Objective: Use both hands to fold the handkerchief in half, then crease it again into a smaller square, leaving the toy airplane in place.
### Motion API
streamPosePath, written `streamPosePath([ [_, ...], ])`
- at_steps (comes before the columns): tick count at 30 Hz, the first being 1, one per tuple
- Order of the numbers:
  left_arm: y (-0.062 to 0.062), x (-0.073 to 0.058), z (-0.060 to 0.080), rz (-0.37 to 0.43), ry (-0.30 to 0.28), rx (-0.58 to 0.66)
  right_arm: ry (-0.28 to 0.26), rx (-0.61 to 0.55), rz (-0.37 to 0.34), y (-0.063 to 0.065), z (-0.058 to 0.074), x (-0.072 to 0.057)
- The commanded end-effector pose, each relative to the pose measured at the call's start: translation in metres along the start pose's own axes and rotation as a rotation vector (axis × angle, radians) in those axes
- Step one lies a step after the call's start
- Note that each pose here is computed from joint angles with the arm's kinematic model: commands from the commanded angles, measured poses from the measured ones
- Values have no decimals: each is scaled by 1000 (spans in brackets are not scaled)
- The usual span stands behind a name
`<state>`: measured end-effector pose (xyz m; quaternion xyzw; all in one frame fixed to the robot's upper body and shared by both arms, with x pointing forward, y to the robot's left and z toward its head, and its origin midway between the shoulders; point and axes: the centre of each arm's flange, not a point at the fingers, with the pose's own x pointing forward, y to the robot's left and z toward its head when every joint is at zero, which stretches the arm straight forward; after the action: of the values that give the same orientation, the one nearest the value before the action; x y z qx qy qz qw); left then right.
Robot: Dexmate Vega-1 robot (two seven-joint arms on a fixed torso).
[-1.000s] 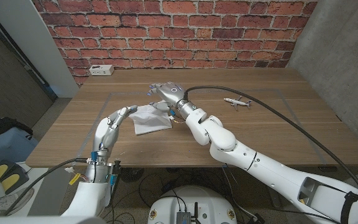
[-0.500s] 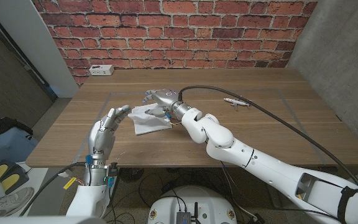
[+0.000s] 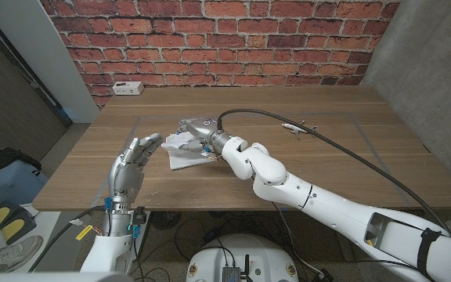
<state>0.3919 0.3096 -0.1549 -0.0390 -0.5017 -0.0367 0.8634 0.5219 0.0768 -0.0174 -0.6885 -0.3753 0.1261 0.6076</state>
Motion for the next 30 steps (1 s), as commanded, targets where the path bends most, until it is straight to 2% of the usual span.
streamPosePath([
  [1, 6, -3, -2, 8, 61, 14, 17, -43, 32, 3, 13, 17],
  [14, 11, -4, -5, 15, 60, 12, -15, -81, 22, 10, 19, 36],
  [27, 11, 0, -8, -3, 73, 5, -3, -151, 47, 22, 20, 54],
  [30, 11, 0, -9, -4, 77, 4, -2, -173, 27, 26, 21, 58],
])
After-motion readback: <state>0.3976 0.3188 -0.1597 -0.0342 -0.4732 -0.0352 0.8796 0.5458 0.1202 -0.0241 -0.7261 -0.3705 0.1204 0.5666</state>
